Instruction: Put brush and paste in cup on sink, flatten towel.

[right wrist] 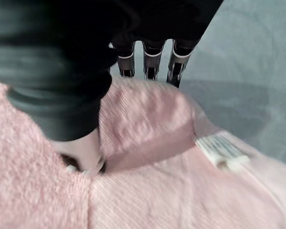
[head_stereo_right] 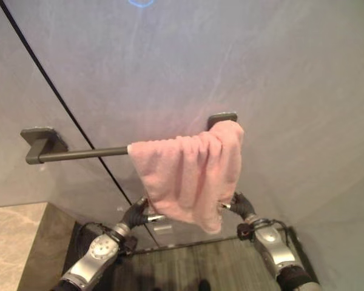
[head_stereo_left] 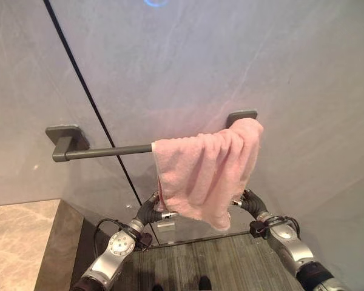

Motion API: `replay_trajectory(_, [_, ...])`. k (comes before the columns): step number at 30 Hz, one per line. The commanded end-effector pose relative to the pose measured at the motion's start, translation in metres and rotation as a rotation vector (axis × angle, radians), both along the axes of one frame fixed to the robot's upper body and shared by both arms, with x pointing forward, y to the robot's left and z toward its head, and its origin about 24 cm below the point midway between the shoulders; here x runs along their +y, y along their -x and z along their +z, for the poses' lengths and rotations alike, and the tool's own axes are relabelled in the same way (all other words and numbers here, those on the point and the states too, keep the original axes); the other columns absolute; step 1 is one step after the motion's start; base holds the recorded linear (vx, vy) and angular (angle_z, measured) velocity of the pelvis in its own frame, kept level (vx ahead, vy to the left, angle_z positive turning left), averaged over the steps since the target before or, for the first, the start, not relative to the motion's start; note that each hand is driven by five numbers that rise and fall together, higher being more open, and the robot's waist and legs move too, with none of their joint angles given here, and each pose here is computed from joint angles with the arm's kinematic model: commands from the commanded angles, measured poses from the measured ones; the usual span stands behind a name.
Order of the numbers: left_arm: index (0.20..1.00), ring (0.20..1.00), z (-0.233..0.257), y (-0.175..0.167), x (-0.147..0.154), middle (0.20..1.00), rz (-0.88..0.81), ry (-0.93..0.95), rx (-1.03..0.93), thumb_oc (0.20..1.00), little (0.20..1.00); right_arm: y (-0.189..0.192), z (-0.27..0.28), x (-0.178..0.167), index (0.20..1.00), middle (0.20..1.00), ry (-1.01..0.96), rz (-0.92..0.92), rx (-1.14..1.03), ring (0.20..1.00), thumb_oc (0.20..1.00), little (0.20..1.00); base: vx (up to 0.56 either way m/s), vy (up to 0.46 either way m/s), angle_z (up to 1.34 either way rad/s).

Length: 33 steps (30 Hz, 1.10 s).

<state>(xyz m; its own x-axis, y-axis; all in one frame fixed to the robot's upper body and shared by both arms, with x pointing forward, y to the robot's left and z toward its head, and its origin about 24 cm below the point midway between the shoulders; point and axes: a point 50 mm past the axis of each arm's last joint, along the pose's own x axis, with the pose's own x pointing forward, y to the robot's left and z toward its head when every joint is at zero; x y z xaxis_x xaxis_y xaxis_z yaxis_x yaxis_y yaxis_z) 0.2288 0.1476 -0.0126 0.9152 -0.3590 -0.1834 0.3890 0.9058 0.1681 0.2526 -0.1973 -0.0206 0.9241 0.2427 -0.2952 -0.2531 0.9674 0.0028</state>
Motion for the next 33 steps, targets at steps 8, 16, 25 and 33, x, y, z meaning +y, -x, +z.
replay_trajectory(8, [0.2, 0.2, 0.029, -0.016, 0.008, 0.2, -0.005, 0.056, -0.122, 0.2, 0.2, -0.009, 0.053, 0.02, 0.2, 0.2, -0.176, 0.032, -0.272, 0.2, 0.2, 0.2, 0.0, 0.002, -0.02])
replay_trajectory(16, [0.2, 0.2, 0.07, -0.007, 0.035, 0.2, 0.048, 0.017, -0.336, 0.2, 0.2, 0.016, 0.119, 0.016, 0.2, 0.2, -0.236, 0.074, -0.607, 0.2, 0.2, 0.2, 0.0, 0.003, 0.01])
replay_trajectory(25, [0.2, 0.2, 0.144, 0.009, 0.034, 0.2, 0.023, 0.135, -0.668, 0.2, 0.2, 0.032, 0.179, 0.05, 0.2, 0.2, -0.414, 0.307, -0.842, 0.2, 0.2, 0.2, 0.0, 0.007, 0.04])
replay_trajectory(33, [0.2, 0.2, 0.16, 0.028, 0.056, 0.2, 0.122, 0.115, -0.744, 0.2, 0.2, 0.038, 0.202, 0.086, 0.2, 0.2, -0.463, 0.519, -0.89, 0.2, 0.2, 0.2, 0.0, 0.0, 0.11])
